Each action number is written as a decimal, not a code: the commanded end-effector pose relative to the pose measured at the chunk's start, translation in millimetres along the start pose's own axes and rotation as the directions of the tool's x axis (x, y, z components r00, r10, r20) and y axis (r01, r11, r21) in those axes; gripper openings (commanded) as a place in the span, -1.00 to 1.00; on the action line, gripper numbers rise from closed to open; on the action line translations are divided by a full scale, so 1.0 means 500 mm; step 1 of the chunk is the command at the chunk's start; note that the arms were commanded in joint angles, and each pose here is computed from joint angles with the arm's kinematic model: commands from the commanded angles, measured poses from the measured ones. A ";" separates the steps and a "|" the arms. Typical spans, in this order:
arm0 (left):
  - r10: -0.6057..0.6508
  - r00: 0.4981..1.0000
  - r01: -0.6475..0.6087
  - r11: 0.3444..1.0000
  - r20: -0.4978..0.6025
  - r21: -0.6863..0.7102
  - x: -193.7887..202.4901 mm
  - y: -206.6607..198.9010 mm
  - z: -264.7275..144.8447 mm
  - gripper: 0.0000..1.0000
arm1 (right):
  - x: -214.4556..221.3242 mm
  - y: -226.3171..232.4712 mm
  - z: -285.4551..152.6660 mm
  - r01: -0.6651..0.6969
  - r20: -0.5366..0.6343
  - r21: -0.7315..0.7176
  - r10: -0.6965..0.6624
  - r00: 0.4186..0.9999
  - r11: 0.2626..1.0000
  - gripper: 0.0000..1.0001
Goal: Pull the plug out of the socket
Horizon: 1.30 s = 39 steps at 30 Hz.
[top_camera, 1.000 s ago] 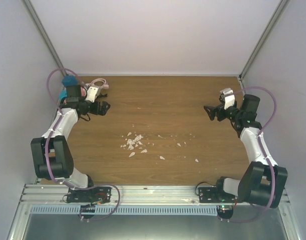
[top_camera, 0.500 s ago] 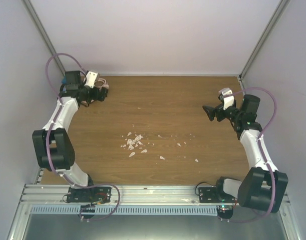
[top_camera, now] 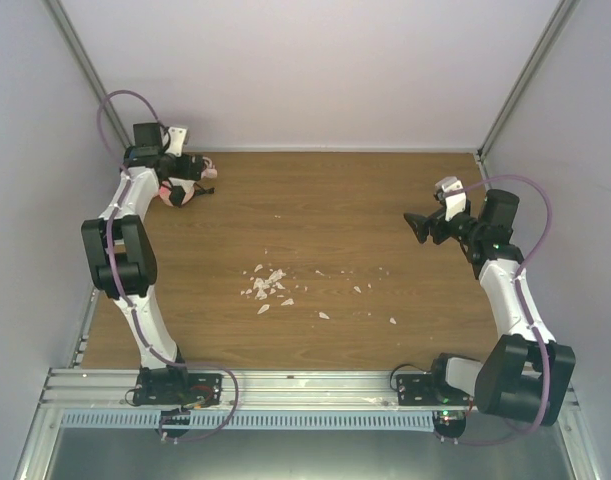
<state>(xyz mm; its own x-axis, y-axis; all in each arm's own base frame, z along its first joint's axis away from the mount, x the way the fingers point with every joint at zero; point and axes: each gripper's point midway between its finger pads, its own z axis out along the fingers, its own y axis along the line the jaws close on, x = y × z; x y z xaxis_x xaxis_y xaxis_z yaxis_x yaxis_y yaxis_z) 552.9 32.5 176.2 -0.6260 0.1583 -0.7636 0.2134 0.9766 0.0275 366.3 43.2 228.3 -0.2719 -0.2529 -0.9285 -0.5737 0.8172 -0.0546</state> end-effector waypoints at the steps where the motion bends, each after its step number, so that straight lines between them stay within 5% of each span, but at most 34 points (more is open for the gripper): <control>1: -0.040 0.999 0.041 0.997 0.008 -0.072 -0.020 0.079 0.019 0.94 | -0.018 0.010 -0.004 0.031 0.020 -0.021 -0.031 0.999 0.999 0.99; 17: -0.060 0.994 0.059 0.998 -0.092 -0.016 0.061 0.100 0.106 0.79 | -0.010 0.005 0.003 0.020 0.004 -0.025 -0.020 1.000 0.999 0.99; 33: -0.030 0.989 0.028 1.000 -0.147 -0.011 0.104 0.090 0.122 0.32 | -0.010 0.005 0.003 0.018 0.004 -0.027 -0.018 1.000 0.999 0.99; 39: -0.010 0.985 0.002 0.999 -0.172 -0.047 0.115 0.093 0.130 0.39 | -0.011 0.007 0.001 0.021 0.004 -0.028 -0.021 1.000 0.999 0.99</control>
<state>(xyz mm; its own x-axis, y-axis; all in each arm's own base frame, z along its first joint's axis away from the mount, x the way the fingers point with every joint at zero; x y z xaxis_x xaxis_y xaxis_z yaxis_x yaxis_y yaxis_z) 575.5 79.0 107.5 -0.7323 0.1424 -0.6659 0.1695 0.9852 0.0244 365.4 44.4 222.7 -0.2866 -0.2568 -0.9230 -0.5836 0.8108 -0.0444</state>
